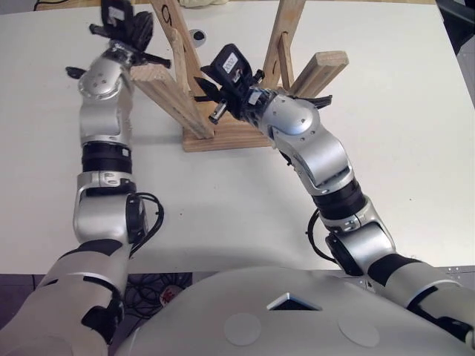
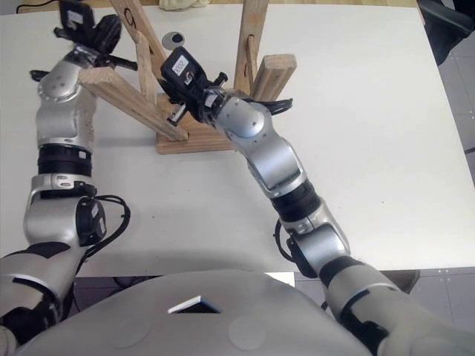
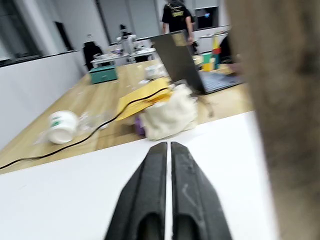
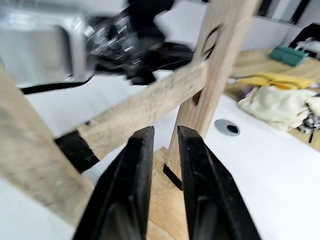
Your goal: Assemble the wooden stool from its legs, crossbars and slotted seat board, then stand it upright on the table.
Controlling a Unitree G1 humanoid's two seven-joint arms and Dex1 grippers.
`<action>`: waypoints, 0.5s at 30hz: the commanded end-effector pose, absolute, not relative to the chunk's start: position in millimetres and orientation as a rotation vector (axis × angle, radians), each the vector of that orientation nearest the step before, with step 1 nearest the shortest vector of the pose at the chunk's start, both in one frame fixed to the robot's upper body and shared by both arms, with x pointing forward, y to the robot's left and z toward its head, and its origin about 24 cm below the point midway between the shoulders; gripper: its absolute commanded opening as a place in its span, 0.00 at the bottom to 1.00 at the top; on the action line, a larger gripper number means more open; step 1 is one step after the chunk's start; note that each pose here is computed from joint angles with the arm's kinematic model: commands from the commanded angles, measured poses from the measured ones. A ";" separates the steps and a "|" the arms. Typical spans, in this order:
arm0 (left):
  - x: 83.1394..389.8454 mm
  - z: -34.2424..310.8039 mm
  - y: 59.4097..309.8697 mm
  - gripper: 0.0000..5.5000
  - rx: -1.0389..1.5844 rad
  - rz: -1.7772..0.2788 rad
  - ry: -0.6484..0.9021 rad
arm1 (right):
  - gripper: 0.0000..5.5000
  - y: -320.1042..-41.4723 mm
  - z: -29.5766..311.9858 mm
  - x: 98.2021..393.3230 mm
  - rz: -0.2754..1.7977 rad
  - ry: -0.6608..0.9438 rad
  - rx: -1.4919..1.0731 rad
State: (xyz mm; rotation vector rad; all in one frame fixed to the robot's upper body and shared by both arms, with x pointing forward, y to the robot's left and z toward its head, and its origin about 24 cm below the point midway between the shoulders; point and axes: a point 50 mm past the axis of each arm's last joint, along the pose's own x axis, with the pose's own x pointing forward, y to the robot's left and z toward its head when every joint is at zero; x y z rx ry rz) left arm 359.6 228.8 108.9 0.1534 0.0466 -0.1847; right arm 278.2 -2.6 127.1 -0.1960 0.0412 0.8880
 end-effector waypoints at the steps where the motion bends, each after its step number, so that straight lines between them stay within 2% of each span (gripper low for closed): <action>1: 338.7 97.1 256.4 0.13 0.168 -0.181 0.093 | 0.27 -18.0 130.2 258.3 0.924 0.024 -0.129; 3: 334.0 96.3 261.1 0.19 0.185 -0.184 0.099 | 0.34 -22.8 125.5 250.8 0.957 0.054 -0.126; 6: 337.4 104.7 254.0 0.25 0.205 -0.213 0.060 | 0.43 -22.9 125.4 247.0 0.975 0.062 -0.136; 9: 334.5 106.8 250.7 0.25 0.217 -0.263 0.059 | 0.43 -25.6 129.5 239.6 1.032 0.109 -0.014; 12: 330.5 142.7 240.9 0.25 0.087 -0.414 -0.074 | 0.43 -39.2 130.4 224.4 1.144 0.202 0.097; 15: 320.1 175.7 225.5 0.17 0.019 -0.639 -0.176 | 0.43 -47.8 127.7 216.8 1.201 0.273 0.125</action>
